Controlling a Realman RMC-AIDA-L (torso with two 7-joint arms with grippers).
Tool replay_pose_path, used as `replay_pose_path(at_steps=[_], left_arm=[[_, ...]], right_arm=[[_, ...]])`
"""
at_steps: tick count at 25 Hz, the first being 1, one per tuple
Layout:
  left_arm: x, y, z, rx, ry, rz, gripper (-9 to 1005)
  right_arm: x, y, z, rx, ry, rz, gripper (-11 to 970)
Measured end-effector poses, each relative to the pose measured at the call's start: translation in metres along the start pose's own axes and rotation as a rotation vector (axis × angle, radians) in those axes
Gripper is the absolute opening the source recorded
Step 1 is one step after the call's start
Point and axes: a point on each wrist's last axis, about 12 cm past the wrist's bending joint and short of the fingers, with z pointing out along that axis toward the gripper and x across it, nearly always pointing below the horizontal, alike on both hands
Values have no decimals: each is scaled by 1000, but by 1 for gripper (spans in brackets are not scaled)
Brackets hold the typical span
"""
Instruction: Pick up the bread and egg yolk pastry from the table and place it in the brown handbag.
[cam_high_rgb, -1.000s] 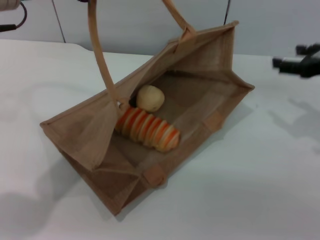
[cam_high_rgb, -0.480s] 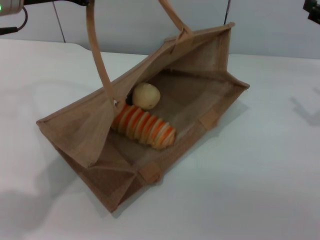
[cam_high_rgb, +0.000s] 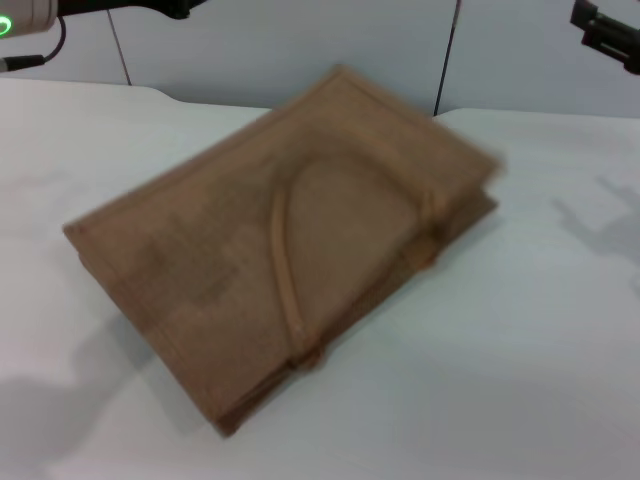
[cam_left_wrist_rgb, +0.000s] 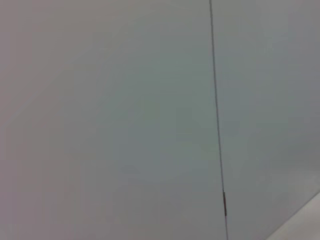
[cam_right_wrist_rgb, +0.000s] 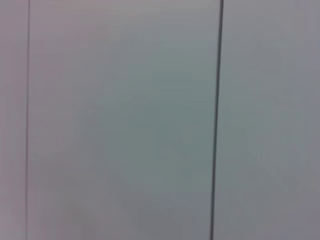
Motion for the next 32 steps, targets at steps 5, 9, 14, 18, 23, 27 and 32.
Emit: replay_pose_path(at_steps=[5, 9, 14, 18, 23, 27, 32], left_arm=[[5, -2, 5, 18, 13, 43, 216], [8, -1, 7, 27, -5, 57, 406], [15, -1, 6, 19, -37, 104, 660], [22, -6, 9, -29, -78, 168, 718], [39, -9, 20, -233, -115, 157, 717], [53, -3, 21, -337, -136, 78, 713], [80, 8, 27, -406, -111, -37, 708]], right_arm=[[3, 3, 3, -41, 1, 33, 797], [3, -1, -1, -42, -21, 45, 798], [10, -3, -7, -3, -23, 15, 795], [21, -7, -12, 73, -68, 16, 793], [46, -13, -23, 220, -133, 7, 791], [71, -13, -25, 353, -130, -20, 790], [95, -2, -26, 471, -133, -48, 790]])
